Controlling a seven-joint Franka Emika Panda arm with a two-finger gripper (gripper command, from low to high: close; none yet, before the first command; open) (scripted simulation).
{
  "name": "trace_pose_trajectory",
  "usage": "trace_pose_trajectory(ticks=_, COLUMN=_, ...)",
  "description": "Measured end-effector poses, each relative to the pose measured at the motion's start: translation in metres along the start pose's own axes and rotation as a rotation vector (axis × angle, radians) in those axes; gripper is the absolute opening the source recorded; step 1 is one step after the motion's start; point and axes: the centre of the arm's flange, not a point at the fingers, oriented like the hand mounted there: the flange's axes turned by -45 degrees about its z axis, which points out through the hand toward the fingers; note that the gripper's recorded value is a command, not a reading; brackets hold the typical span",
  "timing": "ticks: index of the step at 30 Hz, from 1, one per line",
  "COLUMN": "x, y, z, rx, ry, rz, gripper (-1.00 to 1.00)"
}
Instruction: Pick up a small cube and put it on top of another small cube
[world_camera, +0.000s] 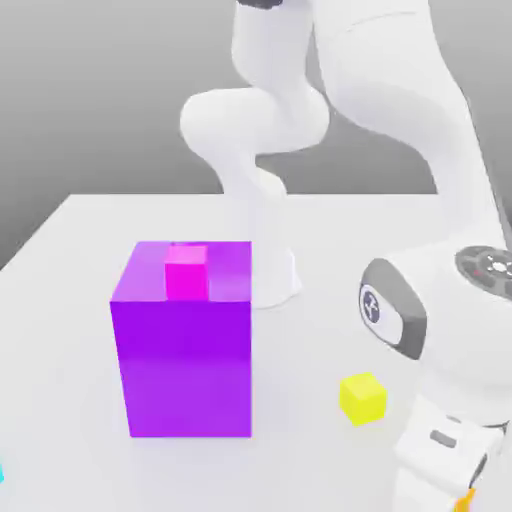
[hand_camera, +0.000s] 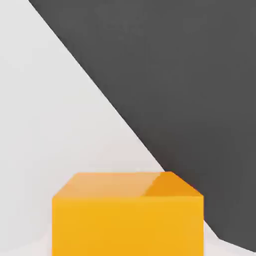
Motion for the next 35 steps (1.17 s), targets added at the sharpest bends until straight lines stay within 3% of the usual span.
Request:
trace_pose_trajectory(ticks=12, x=-0.123, y=0.072, z=-0.148, rx=-0.021, ry=-0.011, rz=0.354, gripper=-1.00)
trace_pose_trajectory(ticks=23, x=-0.252, y=0.066, z=-0.246, rx=-0.010, ry=-0.005, rz=0.663, gripper=-1.00)
trace_pose_trajectory(ticks=28, x=-0.309, y=0.050, z=-0.268, rx=0.002, ry=0.003, rz=0.799, gripper=-1.00)
trace_pose_trajectory(ticks=32, x=-0.316, y=0.048, z=-0.220, rx=0.004, ry=0.004, rz=0.817, gripper=-1.00)
trace_pose_trajectory(ticks=33, x=-0.316, y=0.048, z=-0.213, rx=0.005, ry=0.004, rz=0.818, gripper=1.00)
trace_pose_trajectory(ticks=35, x=-0.316, y=0.048, z=-0.213, rx=0.005, ry=0.004, rz=0.818, gripper=1.00)
